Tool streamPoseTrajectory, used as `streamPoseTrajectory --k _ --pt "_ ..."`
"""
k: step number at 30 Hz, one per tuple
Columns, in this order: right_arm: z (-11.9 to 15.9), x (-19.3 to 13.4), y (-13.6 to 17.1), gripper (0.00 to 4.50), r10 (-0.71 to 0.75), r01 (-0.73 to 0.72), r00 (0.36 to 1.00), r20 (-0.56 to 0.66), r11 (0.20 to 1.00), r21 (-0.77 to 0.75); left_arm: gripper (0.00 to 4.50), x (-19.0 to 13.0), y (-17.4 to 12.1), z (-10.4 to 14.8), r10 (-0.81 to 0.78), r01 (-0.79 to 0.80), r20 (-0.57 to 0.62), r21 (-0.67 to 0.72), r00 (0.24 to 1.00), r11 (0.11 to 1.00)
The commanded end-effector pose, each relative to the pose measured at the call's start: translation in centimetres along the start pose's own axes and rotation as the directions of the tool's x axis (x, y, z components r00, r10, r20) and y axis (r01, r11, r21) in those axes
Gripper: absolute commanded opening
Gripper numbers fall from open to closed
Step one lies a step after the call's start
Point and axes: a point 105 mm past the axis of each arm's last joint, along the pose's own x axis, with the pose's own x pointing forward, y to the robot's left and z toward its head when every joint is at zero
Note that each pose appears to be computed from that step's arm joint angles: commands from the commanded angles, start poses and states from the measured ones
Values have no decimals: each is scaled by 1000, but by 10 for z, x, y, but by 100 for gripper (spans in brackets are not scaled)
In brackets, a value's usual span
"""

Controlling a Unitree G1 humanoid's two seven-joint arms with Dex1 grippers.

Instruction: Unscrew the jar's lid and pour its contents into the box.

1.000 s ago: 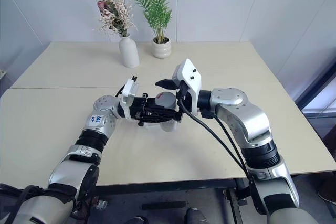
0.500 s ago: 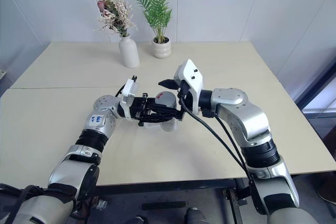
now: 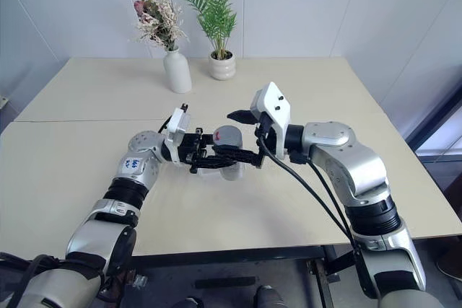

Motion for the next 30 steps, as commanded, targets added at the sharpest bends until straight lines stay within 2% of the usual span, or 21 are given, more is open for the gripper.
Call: streamPoseTrajectory --k 1,30 --pt "12 -13 -10 445 -59 60 998 23 997 -38 214 0 -2 7 -35 35 -1 34 999 999" --pt "4 -33 -6 445 -80 79 996 -31 996 -32 214 0 0 8 -32 32 -5 35 999 999"
